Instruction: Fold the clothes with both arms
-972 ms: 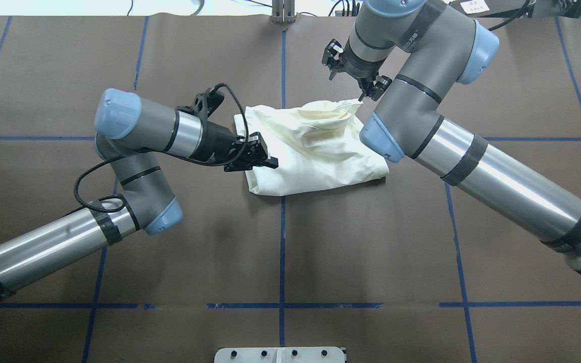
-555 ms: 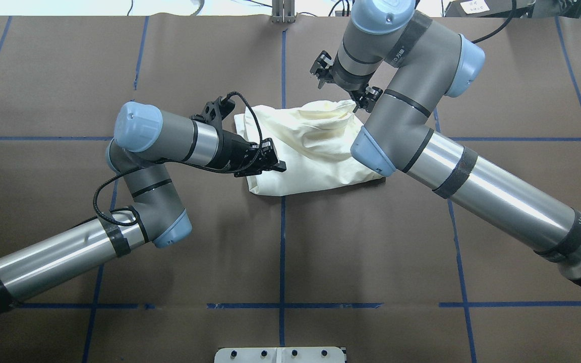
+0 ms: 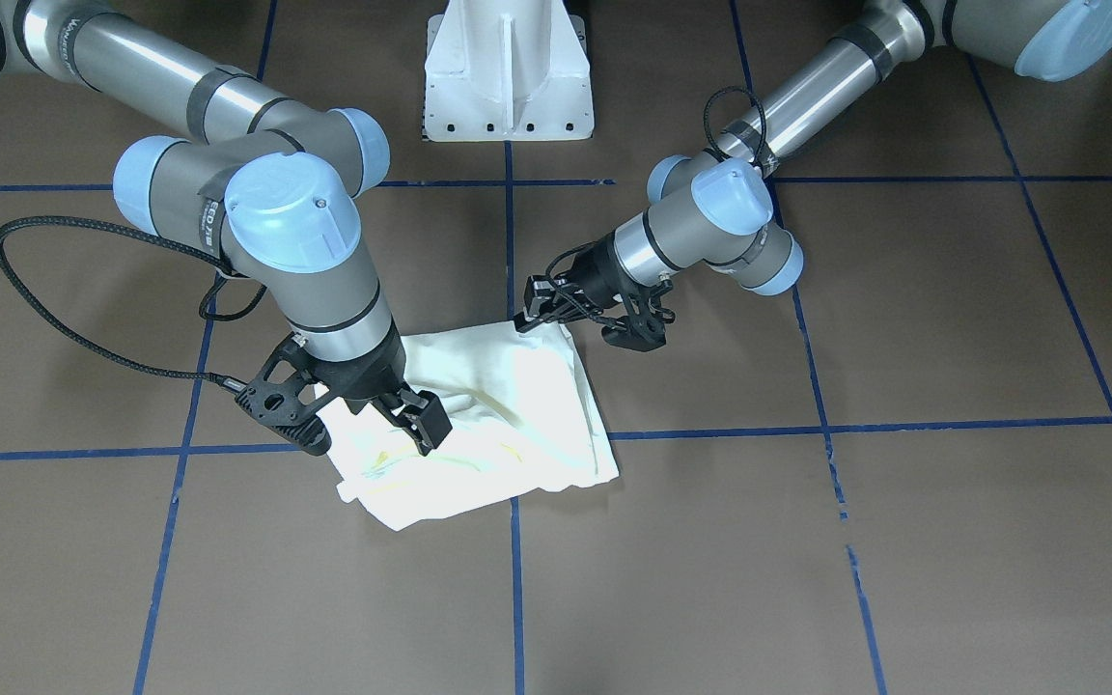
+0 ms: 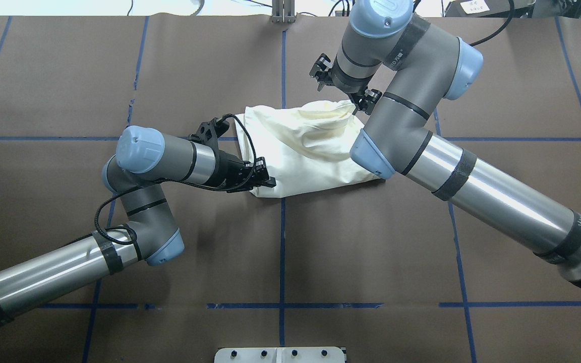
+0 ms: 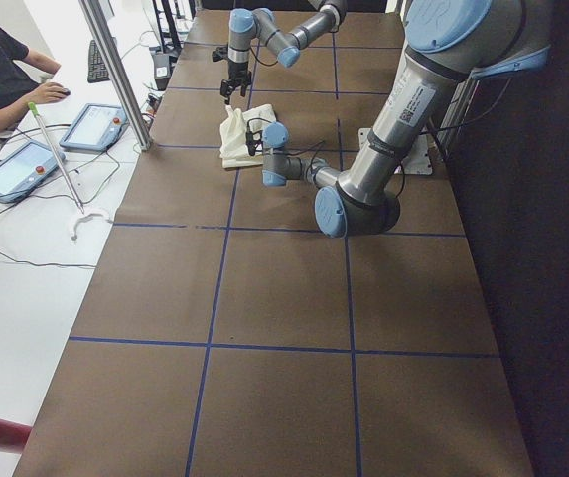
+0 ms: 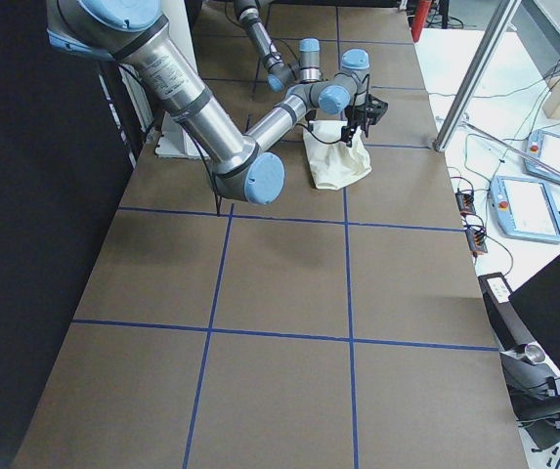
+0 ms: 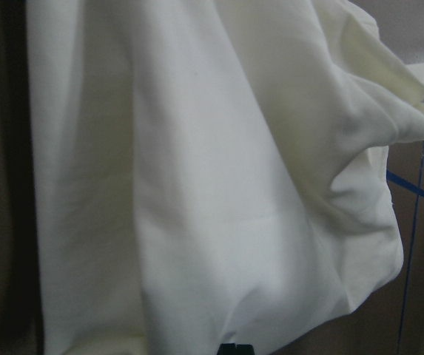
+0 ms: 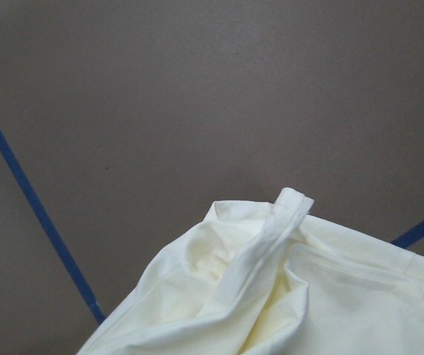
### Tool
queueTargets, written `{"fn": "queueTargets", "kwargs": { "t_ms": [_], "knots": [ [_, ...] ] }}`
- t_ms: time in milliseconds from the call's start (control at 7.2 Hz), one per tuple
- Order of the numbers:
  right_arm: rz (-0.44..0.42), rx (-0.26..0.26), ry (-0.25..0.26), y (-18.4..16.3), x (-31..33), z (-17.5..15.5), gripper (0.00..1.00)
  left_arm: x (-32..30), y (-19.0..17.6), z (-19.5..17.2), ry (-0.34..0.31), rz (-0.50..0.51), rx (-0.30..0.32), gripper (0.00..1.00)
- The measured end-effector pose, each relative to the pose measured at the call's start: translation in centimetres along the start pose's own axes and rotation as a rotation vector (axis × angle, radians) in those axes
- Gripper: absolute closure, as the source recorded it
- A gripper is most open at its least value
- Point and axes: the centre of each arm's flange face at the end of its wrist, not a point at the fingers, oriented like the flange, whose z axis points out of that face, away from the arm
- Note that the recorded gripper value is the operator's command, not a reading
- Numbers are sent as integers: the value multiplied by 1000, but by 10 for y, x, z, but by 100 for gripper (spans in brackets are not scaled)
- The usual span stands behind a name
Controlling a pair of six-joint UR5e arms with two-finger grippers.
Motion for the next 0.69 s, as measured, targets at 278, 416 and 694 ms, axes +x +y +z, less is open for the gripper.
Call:
{"fn": "queueTargets", "kwargs": {
  "t_ms": [278,416,694],
  "knots": [
    [-1,0,1,0,1,1,0,-22,-1,-16,-30,-7,14,100],
    [-1,0,2,-1,1,1,0,-11,5,-28,-52,-17,15,100],
    [-8,-6,12,4,7,9,0,31,16,-39,-106,-35,34,100]
  ]
}}
